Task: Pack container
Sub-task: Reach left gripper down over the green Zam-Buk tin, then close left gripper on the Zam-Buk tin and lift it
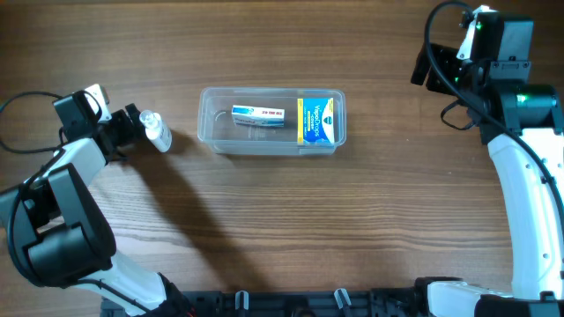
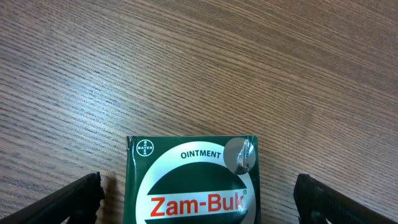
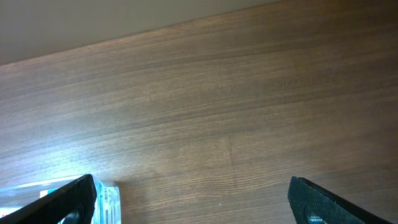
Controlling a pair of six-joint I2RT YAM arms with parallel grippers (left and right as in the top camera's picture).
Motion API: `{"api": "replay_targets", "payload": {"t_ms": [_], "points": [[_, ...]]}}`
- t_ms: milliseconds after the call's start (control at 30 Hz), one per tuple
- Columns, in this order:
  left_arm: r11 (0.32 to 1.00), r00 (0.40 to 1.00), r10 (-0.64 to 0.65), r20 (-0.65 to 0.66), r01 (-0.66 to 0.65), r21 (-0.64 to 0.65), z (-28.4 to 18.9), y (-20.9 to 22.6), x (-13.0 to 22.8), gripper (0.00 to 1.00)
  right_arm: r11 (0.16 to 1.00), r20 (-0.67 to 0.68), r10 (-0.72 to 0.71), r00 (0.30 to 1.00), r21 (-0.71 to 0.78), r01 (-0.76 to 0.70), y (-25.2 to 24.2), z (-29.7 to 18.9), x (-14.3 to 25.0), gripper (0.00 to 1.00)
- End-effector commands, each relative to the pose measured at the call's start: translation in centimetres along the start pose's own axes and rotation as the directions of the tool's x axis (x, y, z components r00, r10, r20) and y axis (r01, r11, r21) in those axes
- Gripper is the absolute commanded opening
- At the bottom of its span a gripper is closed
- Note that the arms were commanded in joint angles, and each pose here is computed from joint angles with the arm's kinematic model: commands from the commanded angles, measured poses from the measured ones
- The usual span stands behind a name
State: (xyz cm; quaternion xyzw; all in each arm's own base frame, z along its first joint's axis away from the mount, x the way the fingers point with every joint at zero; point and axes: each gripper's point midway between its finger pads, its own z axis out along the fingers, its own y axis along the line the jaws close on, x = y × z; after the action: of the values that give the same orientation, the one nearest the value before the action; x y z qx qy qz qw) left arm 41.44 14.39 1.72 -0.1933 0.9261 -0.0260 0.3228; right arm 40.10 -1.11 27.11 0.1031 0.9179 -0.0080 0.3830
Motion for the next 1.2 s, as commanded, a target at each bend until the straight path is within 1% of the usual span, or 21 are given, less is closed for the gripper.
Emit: {"api": "replay_targets", "payload": {"t_ms": [0, 133, 300, 433, 533, 567, 800, 1000, 1067, 1100, 1167], "points": [[0.999, 1.0, 0.028, 0.01, -0.028, 0.023, 0.2, -0.5, -0.5, 0.96, 1.0, -0.003, 0.01, 1.0, 0.017, -0.01, -0.2, 0.3, 0.1, 1.0], [0.999, 1.0, 0.027, 0.008, -0.027, 0.023, 0.3, -0.5, -0.5, 0.9, 1.0, -0.003, 0.01, 1.0, 0.017, -0.01, -0.2, 0.3, 0.1, 1.0], [0.999, 1.0, 0.025, -0.007, -0.025, 0.022, 0.3, -0.5, -0.1, 0.77, 1.0, -0.003, 0.01, 1.0, 0.017, -0.01, -0.2, 0.3, 0.1, 1.0], [0.999, 1.0, 0.024, -0.015, -0.023, 0.022, 0.3, -0.5, 0.1, 0.72, 1.0, -0.003, 0.01, 1.0, 0.017, -0.01, -0.2, 0.3, 0.1, 1.0], [1.0, 0.999, 0.022, -0.025, -0.021, 0.021, 0.2, -0.5, 0.3, 0.59, 1.0, -0.003, 0.01, 1.0, 0.017, -0.01, -0.2, 0.3, 0.1, 1.0], [1.0, 0.999, 0.021, -0.03, -0.02, 0.021, 0.2, -0.5, 0.5, 0.58, 1.0, -0.003, 0.01, 1.0, 0.017, -0.01, -0.2, 0.3, 0.1, 1.0], [1.0, 0.999, 0.018, -0.045, -0.017, 0.02, 0.2, -0.4, 0.8, 0.57, 1.0, -0.003, 0.01, 1.0, 0.017, -0.01, -0.2, 0.3, 0.1, 1.0], [1.0, 0.999, 0.015, -0.038, -0.014, 0.016, 0.0, -0.4, 0.6, 0.5, 1.0, -0.003, 0.01, 1.0, 0.017, -0.01, -0.2, 0.3, 0.1, 1.0], [1.0, 0.999, 0.017, -0.032, -0.016, 0.016, -0.2, -0.5, 0.4, 0.5, 1.0, -0.003, 0.01, 1.0, 0.017, -0.01, -0.2, 0.3, 0.1, 1.0], [1.0, 0.999, 0.018, -0.026, -0.018, 0.016, -0.4, -0.5, 0.2, 0.52, 1.0, -0.003, 0.01, 1.0, 0.017, -0.01, -0.2, 0.3, 0.1, 1.0], [1.0, 1.0, 0.019, -0.022, -0.019, 0.001, -0.4, -0.3, 0.1, 0.6, 1.0, -0.003, 0.01, 1.0, 0.017, -0.01, -0.2, 0.3, 0.1, 1.0]]}}
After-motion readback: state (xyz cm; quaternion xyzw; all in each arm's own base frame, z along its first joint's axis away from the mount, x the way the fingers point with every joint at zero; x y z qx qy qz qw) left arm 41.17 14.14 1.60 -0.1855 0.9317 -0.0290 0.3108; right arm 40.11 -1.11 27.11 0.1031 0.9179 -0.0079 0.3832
